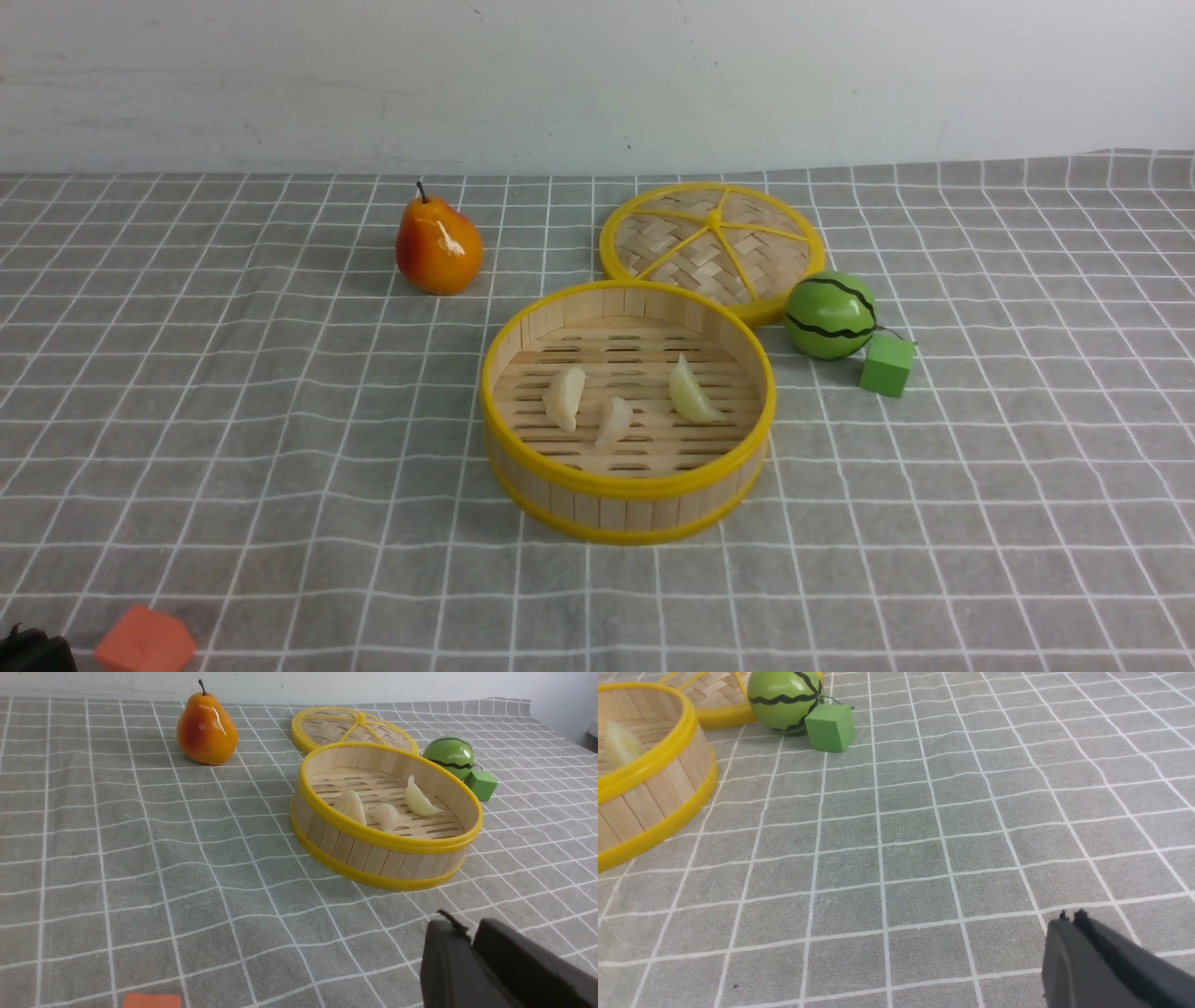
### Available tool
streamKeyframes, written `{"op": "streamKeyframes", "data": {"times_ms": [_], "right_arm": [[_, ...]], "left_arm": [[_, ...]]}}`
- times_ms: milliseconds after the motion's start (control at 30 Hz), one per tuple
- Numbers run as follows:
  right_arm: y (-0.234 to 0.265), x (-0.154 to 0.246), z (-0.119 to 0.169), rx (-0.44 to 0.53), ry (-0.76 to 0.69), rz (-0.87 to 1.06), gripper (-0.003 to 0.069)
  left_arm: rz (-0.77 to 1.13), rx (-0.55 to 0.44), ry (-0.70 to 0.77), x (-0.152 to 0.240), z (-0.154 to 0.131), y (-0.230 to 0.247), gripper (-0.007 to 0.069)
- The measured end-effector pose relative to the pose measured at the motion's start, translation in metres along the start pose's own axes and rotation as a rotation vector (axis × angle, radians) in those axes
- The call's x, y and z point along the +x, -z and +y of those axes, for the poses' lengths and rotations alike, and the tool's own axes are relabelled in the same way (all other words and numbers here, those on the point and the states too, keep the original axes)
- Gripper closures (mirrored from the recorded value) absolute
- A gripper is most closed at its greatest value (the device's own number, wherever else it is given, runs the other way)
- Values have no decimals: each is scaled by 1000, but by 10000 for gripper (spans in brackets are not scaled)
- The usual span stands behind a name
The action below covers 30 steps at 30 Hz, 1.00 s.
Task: Put the dumplings into the steamer on the table with the grey tablecloth.
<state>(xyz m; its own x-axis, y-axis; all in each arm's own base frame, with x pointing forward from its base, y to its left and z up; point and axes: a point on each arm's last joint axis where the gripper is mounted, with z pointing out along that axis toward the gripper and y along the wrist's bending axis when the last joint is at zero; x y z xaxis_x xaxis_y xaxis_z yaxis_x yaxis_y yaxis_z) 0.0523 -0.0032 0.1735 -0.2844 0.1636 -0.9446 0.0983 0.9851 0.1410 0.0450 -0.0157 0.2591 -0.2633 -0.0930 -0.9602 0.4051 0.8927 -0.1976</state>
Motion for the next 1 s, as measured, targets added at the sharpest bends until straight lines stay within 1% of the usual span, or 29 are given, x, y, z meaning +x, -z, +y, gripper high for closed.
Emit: {"op": "streamKeyframes", "data": {"times_ms": [233,333,400,433,567,600,667,733,767,833,867,1000], "right_arm": [[0,0,0,0,-1,0,669],[0,0,0,0,-1,0,664],[0,0,0,0,-1,0,662],[0,0,0,0,-1,0,662],[0,0,0,-1,-1,-1,657],[0,0,0,-1,-1,-1,657],[0,0,0,-1,-1,-1,653],[0,0,0,-1,-1,-1,651],[0,0,0,-1,-1,-1,650],[0,0,0,-1,-1,-1,649],[0,0,0,-1,-1,-1,646],[0,0,0,-1,-1,-1,639]], "left_arm": [[6,-25,-47,4,3,-2,551],[24,-19,1,11,2,-5,566],[-2,-55,49,12,4,-6,625],[-19,-69,69,13,4,-6,639],[-137,-180,103,21,10,-10,640],[-144,-189,97,21,11,-10,640],[-255,-268,111,32,19,-13,640],[-295,-302,113,38,22,-14,640],[-320,-340,111,46,26,-15,640],[-319,-359,111,49,28,-15,640],[-295,-384,120,53,30,-16,640],[-178,-418,152,65,32,-17,640]]}}
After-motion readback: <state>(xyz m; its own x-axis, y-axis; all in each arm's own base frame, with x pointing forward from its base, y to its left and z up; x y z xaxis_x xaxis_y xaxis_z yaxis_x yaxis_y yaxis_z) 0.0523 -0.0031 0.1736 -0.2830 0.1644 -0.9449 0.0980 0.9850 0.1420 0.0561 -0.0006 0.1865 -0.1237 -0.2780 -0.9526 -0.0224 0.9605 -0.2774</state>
